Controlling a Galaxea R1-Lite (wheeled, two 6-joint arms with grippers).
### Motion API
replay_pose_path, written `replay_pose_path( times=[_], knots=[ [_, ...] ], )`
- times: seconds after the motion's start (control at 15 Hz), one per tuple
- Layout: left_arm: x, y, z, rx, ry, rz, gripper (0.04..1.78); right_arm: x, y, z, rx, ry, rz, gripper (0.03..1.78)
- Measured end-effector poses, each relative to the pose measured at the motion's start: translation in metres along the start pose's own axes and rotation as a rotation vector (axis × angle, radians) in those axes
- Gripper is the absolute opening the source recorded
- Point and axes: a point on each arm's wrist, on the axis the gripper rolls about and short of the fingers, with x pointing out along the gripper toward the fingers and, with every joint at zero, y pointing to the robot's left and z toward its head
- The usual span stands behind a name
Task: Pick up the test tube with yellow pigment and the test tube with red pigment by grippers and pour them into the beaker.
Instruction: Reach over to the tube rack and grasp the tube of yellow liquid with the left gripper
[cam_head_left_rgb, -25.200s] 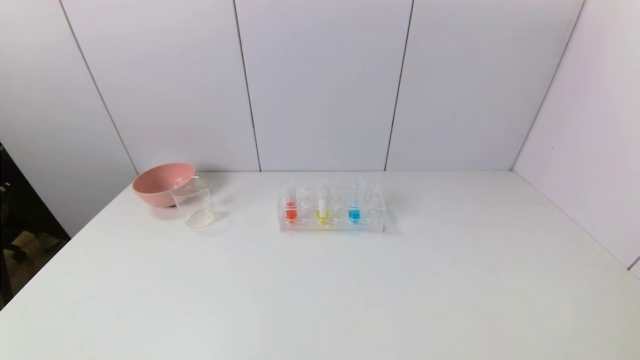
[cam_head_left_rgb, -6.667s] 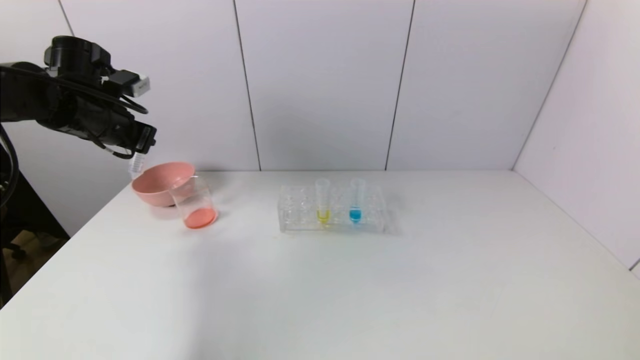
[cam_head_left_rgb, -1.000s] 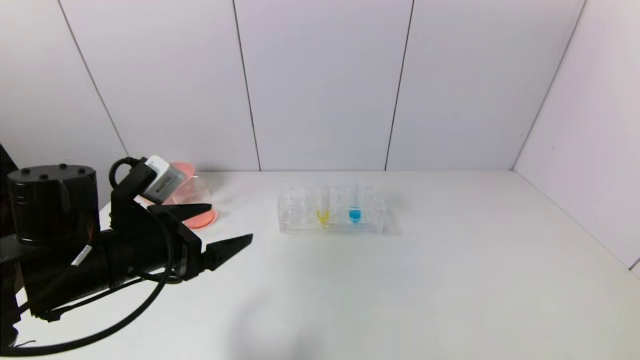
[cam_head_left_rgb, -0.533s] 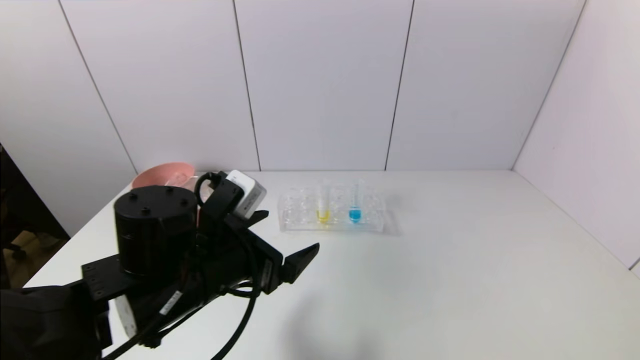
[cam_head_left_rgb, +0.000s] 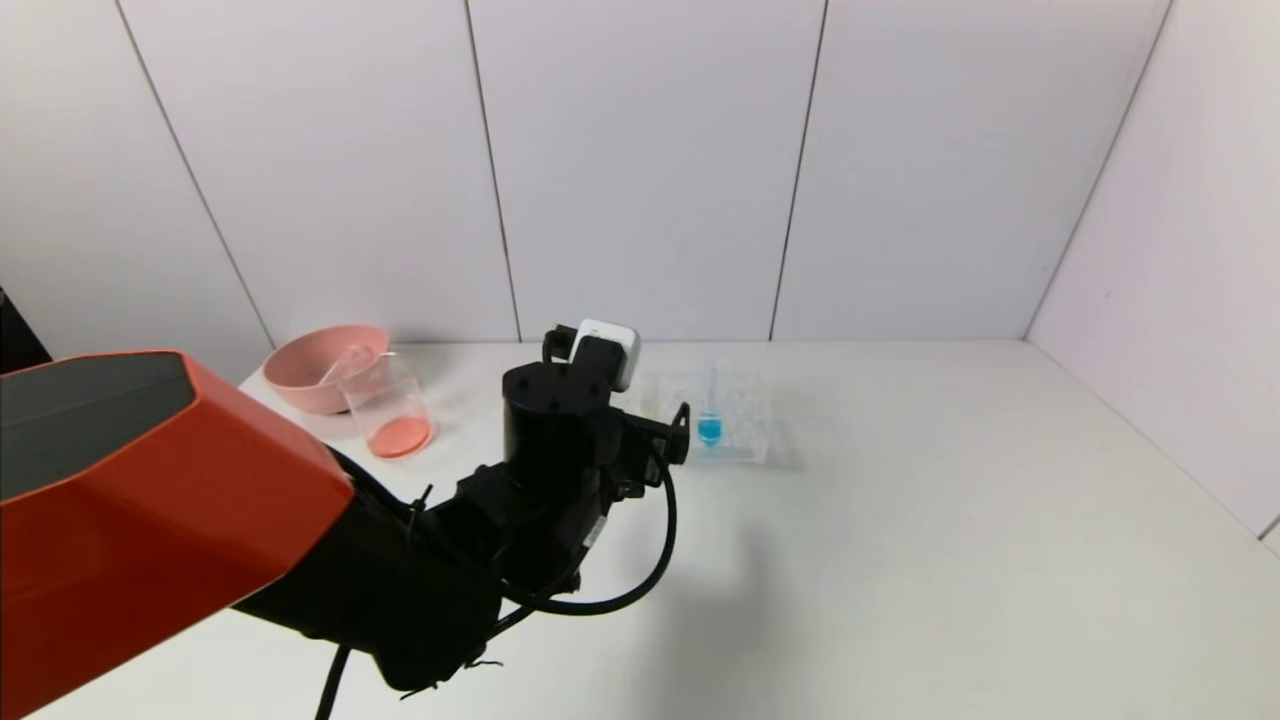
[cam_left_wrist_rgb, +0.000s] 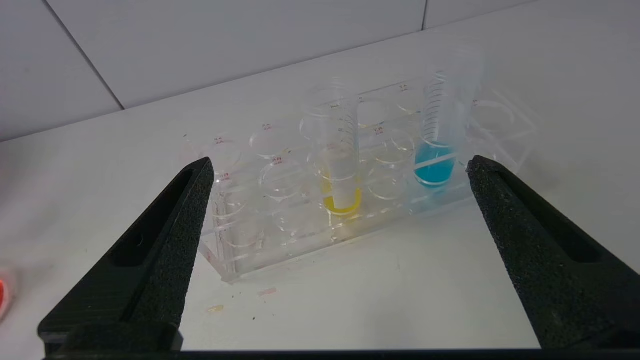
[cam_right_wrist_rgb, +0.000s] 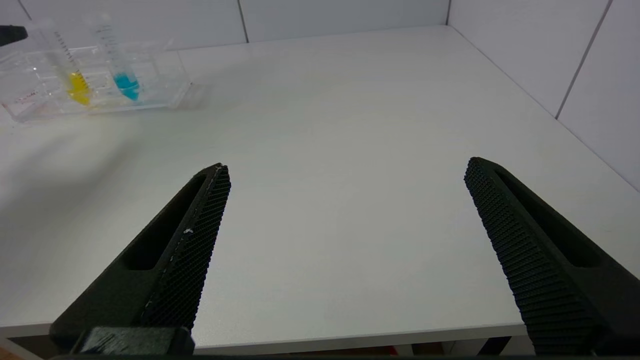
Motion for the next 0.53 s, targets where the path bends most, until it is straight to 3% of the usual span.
replay_pose_path(
  times=[0.27, 0.53],
  knots=[
    [0.034, -0.016, -0.008, -0.010, -0.027, 0.104, 1.76, 0.000, 0.000, 0.000, 0.000, 0.000, 0.000, 1.71],
    [0.055, -0.023, -0.016, -0.014, -0.036, 0.125, 1.76, 0.000, 0.000, 0.000, 0.000, 0.000, 0.000, 1.71]
  ],
)
